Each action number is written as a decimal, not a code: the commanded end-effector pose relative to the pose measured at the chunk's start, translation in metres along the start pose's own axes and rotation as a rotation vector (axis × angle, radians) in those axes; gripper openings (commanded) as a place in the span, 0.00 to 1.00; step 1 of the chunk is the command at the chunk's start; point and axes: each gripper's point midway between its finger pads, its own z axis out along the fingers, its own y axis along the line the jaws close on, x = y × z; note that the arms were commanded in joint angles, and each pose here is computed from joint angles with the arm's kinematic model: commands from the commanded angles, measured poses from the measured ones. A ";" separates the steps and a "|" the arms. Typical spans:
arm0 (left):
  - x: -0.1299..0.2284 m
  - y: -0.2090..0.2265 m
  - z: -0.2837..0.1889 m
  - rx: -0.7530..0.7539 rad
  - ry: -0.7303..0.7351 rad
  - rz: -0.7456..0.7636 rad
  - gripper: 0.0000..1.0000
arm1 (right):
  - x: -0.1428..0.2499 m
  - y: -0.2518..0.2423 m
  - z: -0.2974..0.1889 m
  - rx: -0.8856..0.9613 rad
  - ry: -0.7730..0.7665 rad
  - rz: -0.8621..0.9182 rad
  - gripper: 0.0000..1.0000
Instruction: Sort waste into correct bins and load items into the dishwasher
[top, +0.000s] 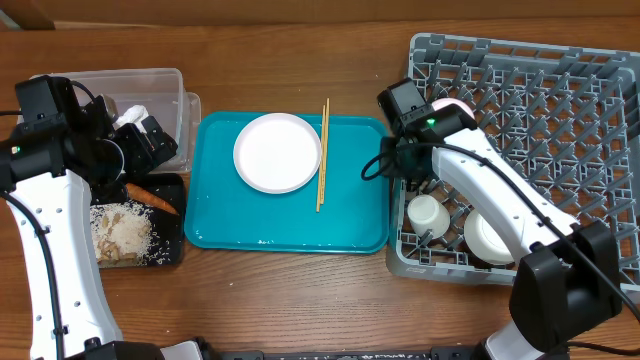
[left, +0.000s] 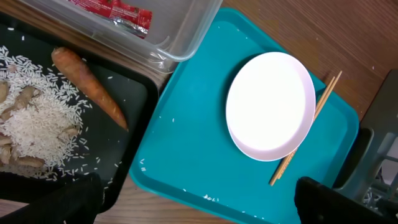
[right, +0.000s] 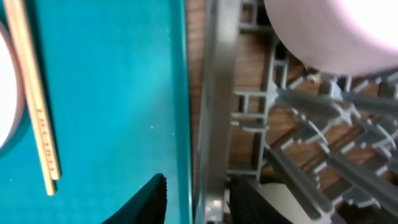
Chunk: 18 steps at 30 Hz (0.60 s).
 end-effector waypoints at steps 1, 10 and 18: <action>-0.005 0.000 -0.004 -0.002 -0.020 0.007 1.00 | 0.002 -0.002 0.000 0.016 0.004 0.002 0.35; -0.005 0.000 -0.004 -0.002 -0.020 0.007 1.00 | 0.009 -0.009 0.000 0.049 0.030 -0.003 0.17; -0.005 0.000 -0.004 -0.002 -0.020 0.007 1.00 | 0.017 -0.018 -0.001 0.092 0.058 -0.013 0.04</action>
